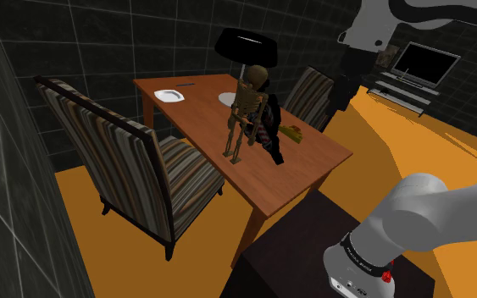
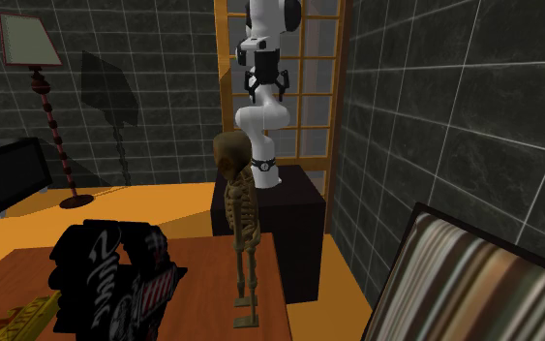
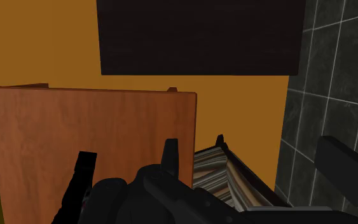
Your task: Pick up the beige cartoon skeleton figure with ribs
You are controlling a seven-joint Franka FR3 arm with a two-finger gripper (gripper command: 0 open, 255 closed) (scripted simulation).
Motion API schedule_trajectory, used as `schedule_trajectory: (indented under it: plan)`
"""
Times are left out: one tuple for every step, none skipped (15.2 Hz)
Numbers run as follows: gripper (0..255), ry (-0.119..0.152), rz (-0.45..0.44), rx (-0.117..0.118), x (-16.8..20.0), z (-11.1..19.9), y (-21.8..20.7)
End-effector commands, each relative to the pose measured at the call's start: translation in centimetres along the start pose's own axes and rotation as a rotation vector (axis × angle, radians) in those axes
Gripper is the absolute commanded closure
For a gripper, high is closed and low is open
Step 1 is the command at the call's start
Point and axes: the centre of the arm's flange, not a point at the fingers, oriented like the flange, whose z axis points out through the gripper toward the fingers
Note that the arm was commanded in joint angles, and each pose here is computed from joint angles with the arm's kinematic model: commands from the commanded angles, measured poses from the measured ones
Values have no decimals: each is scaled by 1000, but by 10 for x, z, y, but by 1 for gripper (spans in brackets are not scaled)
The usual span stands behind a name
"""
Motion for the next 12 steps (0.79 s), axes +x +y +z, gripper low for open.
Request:
schedule_trajectory:
  plan:
    - [0, 0, 0, 0, 0, 0, 0]
    - [0, 2, -2, -2, 12, 2, 5]
    - [0, 5, -5, -4, 23, 4, 9]
    - [0, 7, -7, -6, 35, 6, 14]
    - [0, 9, -10, -8, 47, 8, 18]
    - [0, 12, -12, -9, 59, 10, 23]
    - [0, 14, -15, -11, 71, 12, 27]
    - [0, 16, -17, -13, 83, 14, 31]
    - [0, 19, -20, -15, 94, 15, 36]
    - [0, 21, -22, -17, 106, 17, 40]
    - [0, 24, -25, -19, 118, 19, 44]
    - [0, 26, -27, -21, 130, 21, 49]
